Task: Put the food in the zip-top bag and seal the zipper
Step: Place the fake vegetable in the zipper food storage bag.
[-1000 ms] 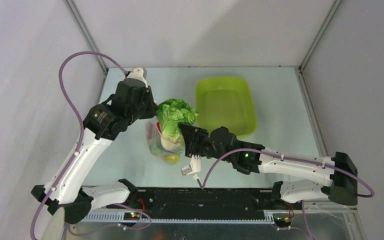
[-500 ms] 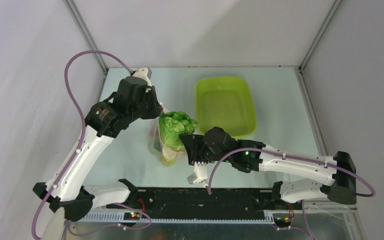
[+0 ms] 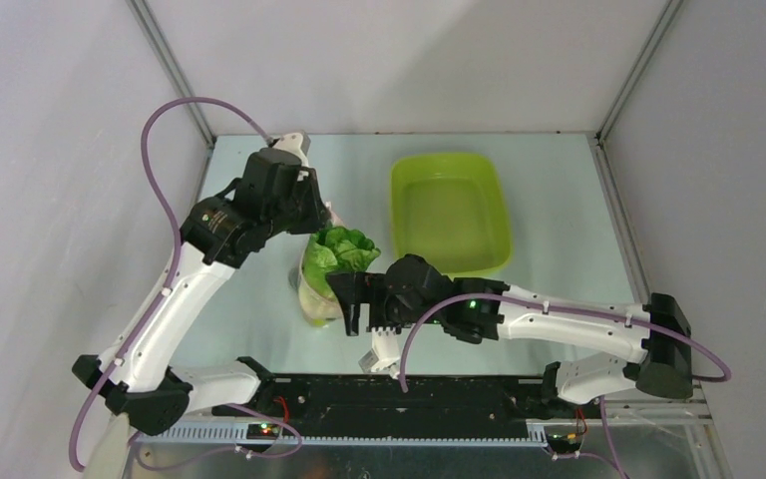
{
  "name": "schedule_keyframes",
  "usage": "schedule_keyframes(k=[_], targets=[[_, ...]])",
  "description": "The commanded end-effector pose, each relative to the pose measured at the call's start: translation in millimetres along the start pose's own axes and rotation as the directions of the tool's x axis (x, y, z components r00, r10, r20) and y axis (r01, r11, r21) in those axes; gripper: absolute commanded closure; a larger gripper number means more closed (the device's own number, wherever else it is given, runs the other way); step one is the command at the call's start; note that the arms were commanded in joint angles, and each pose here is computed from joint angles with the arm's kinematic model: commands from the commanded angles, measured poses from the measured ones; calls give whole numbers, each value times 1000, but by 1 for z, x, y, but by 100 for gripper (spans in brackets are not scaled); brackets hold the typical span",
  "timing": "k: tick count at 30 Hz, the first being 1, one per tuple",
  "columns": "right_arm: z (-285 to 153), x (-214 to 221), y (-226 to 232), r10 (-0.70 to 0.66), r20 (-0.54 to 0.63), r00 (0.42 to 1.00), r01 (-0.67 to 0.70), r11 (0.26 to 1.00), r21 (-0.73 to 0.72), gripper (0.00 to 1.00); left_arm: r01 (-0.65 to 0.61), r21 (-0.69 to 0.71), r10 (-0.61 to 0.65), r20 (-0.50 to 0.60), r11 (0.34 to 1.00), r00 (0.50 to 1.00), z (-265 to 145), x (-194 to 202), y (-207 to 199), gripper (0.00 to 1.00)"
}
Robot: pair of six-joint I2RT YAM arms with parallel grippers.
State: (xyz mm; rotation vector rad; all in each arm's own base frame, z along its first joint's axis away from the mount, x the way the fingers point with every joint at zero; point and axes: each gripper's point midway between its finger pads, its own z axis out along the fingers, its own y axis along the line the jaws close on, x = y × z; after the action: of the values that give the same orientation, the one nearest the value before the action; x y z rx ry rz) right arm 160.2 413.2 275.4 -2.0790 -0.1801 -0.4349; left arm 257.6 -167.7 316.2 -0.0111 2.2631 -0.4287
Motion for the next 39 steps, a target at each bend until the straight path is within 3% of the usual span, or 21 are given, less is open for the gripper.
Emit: schedule_keyframes(k=[1, 23, 27, 30, 32, 34, 35, 36, 37, 38, 39], targets=[[0, -1, -30, -267, -17, 964, 268, 962, 46, 2, 34, 66, -41, 114, 997, 993, -11, -25, -12, 100], [-77, 26, -50, 34, -82, 996, -19, 984, 175, 0, 55, 7, -55, 171, 998, 984, -17, -28, 11, 100], [-93, 26, -52, 139, -51, 989, -124, 966, 229, 1, 53, 10, -54, 173, 999, 983, -18, -28, 12, 100], [-115, 35, -65, 262, -15, 965, -240, 904, 354, 1, 50, 13, -52, 181, 999, 982, -19, -28, 13, 100], [-137, 53, -75, 392, 25, 920, -358, 811, 463, 1, 51, 11, -52, 186, 999, 981, -20, -28, 15, 100], [-162, 71, -88, 542, 136, 829, -514, 644, 567, 1, 49, 15, -51, 184, 999, 982, -20, -27, 14, 100], [-175, 79, -99, 636, 256, 728, -633, 481, 607, 1, 48, 24, -52, 185, 999, 981, -20, -27, 13, 100], [-185, 89, -96, 728, 365, 581, -746, 297, 596, 1, 46, 32, -52, 185, 998, 981, -21, -26, 12, 100], [-208, 109, -102, 758, 419, 500, -744, 127, 656, 1, 46, 36, -52, 185, 998, 981, -20, -26, 11, 100], [-217, 122, -98, 771, 562, 300, -790, -130, 599, 1, 46, 41, -52, 182, 998, 982, -20, -25, 11, 100], [-238, 141, -89, 768, 603, 215, -718, -295, 631, 1, 44, 44, -52, 184, 998, 981, -21, -25, 11, 100]])
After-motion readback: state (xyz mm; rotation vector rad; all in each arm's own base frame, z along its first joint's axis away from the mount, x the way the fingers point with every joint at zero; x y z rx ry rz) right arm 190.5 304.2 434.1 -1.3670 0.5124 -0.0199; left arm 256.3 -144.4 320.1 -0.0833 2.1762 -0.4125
